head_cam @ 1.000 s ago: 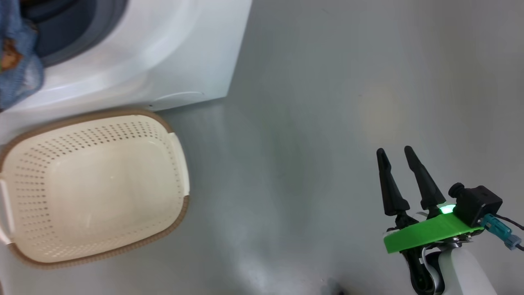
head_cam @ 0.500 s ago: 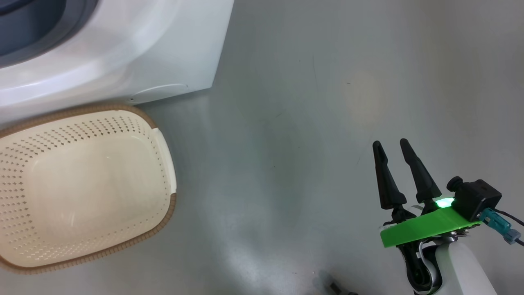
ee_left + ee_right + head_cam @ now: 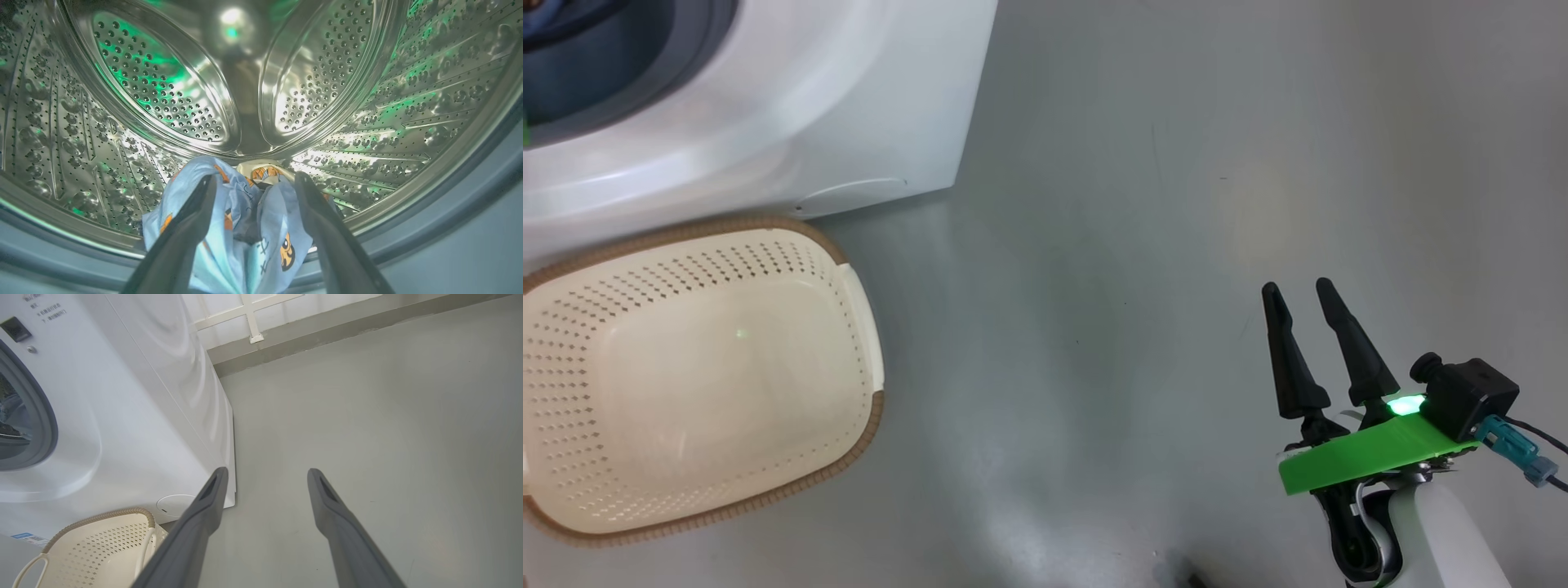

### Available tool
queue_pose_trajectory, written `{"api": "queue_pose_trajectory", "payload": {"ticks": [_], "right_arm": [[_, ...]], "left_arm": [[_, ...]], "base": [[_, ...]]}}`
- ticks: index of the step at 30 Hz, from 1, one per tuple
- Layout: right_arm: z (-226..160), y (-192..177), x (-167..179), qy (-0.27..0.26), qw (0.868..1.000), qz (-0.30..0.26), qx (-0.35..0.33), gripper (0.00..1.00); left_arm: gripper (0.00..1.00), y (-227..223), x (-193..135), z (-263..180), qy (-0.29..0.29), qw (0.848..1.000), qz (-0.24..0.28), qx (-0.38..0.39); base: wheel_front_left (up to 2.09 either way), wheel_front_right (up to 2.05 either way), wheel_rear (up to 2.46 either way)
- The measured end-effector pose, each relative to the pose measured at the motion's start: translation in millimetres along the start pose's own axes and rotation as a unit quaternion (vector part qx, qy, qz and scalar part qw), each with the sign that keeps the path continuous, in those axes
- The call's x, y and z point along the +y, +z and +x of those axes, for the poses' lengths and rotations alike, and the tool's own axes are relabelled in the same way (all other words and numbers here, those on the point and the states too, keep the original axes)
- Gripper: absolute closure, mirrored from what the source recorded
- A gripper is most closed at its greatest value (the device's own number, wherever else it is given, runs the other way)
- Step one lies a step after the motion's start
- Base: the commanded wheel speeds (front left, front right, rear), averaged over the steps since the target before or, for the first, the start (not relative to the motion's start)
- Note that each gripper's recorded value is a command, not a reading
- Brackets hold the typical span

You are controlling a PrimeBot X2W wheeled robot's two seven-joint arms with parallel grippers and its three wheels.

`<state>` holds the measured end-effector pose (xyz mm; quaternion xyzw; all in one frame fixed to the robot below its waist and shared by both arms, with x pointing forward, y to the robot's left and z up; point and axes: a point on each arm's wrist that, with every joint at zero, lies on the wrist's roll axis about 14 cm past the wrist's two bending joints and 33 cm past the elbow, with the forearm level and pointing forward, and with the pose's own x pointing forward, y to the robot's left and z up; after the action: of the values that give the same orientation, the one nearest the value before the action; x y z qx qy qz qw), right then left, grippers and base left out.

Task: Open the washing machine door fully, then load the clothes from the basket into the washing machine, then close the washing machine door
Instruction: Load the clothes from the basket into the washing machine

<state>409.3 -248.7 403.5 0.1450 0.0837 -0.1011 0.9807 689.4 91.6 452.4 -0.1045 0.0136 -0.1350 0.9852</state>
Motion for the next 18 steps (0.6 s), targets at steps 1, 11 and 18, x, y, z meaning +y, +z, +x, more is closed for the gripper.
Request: {"api": "queue_pose_trajectory", "payload": {"ticks": [1, 11, 18], "right_arm": [[0, 1, 0, 0.0, 1.0, 0.0, -0.002, 0.0], [-2, 14, 8, 0.013, 1.0, -0.007, -0.019, 0.0], [-5, 26, 17, 0.029, 0.999, -0.016, -0.034, 0.0]], "left_arm": [[0.0, 0, 0, -1, 0.0, 1.0, -0.002, 0.001], [0.0, -16, -4, -33, 0.007, 0.999, -0.008, 0.032], [0.0, -18, -11, -67, 0.009, 0.999, -0.001, 0.035]], "base": [[0.0, 0.0, 0.0], [0.0, 0.0, 0.0], [0.0, 0.0, 0.0]]}}
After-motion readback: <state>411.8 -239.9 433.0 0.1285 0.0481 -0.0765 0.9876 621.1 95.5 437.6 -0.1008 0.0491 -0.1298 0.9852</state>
